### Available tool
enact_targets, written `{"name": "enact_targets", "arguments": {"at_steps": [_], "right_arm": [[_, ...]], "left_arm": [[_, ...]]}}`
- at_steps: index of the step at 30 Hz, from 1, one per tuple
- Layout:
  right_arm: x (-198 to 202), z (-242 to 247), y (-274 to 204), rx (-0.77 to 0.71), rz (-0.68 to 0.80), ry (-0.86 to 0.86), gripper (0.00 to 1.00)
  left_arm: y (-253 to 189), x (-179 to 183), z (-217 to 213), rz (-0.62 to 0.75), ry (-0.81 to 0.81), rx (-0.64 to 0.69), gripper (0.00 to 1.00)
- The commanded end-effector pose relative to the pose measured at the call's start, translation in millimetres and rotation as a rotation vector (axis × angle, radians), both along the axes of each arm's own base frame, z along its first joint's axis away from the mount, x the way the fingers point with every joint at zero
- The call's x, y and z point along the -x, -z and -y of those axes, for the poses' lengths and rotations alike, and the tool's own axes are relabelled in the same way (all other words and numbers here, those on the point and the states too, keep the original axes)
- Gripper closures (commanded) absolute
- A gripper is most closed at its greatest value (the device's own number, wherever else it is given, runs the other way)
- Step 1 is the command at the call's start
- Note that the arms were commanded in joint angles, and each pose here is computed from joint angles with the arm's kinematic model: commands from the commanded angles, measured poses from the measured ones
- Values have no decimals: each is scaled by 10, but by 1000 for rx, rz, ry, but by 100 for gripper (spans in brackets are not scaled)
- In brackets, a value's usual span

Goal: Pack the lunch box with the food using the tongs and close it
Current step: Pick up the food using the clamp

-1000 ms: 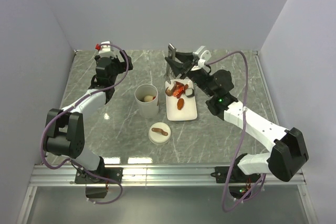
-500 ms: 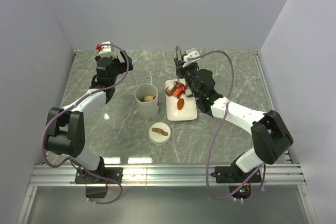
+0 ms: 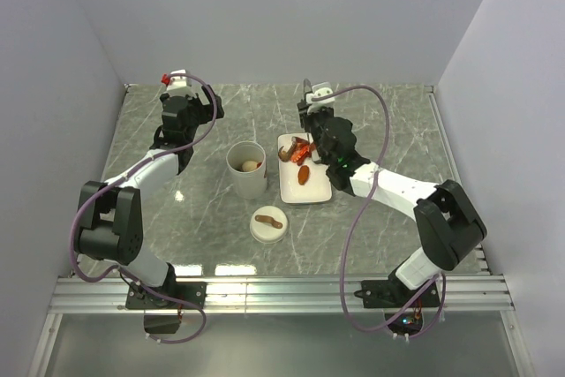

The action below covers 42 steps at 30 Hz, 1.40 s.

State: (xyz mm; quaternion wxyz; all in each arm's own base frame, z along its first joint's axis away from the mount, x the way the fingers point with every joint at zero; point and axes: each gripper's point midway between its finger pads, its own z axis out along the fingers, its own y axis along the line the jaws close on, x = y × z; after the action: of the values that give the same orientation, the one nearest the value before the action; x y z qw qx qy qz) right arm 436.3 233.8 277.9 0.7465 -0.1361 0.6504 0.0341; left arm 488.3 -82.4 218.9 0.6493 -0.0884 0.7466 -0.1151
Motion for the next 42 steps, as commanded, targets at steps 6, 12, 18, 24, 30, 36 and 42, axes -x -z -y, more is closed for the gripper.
{"name": "enact_targets", "arguments": {"at_steps": [6, 12, 18, 24, 30, 36, 42], "right_arm": [[-58, 11, 95, 1, 8, 40, 53], [-83, -14, 174, 7, -8, 47, 53], [-96, -71, 309, 39, -32, 65, 52], [-120, -132, 430, 50, -59, 59, 52], [-143, -94, 497, 101, -67, 122, 52], [-100, -92, 463, 129, -56, 160, 64], [-25, -92, 230, 132, -14, 159, 70]], "left_arm": [[-242, -64, 30, 60, 9, 5, 1], [-242, -68, 33, 60, 11, 5, 1], [-246, -61, 30, 62, 9, 6, 1], [-242, -64, 33, 60, 11, 6, 1], [-246, -57, 29, 62, 9, 6, 1], [-260, -57, 32, 65, 11, 7, 1], [-253, -59, 32, 63, 11, 7, 1]]}}
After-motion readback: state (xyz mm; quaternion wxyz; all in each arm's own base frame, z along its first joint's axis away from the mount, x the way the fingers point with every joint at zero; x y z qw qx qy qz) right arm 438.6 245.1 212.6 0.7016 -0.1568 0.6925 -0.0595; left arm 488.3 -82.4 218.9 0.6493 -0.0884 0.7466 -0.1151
